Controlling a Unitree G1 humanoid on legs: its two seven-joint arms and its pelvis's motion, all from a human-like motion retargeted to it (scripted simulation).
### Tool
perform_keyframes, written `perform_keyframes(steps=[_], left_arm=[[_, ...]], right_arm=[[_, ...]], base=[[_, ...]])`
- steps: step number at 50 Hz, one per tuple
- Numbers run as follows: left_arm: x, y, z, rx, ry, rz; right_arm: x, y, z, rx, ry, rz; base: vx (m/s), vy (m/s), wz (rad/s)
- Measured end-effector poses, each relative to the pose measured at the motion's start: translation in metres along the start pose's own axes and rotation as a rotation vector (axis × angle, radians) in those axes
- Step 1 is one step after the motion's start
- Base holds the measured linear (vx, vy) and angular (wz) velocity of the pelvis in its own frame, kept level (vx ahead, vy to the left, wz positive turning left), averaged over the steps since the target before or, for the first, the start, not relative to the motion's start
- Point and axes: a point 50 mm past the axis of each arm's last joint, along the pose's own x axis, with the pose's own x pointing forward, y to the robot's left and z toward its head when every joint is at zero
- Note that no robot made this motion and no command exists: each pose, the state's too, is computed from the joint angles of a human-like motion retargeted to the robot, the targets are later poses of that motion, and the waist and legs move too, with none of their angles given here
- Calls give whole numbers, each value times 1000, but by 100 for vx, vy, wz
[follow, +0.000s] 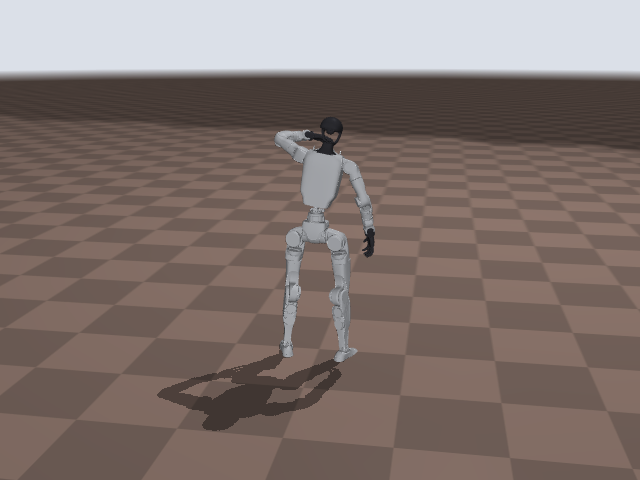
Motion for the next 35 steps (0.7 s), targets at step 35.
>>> perform_keyframes(steps=[35], left_arm=[[9,61,-8,276,50,504]], right_arm=[[10,5,15,-12,-3,-57]], base=[[0,1,9]])
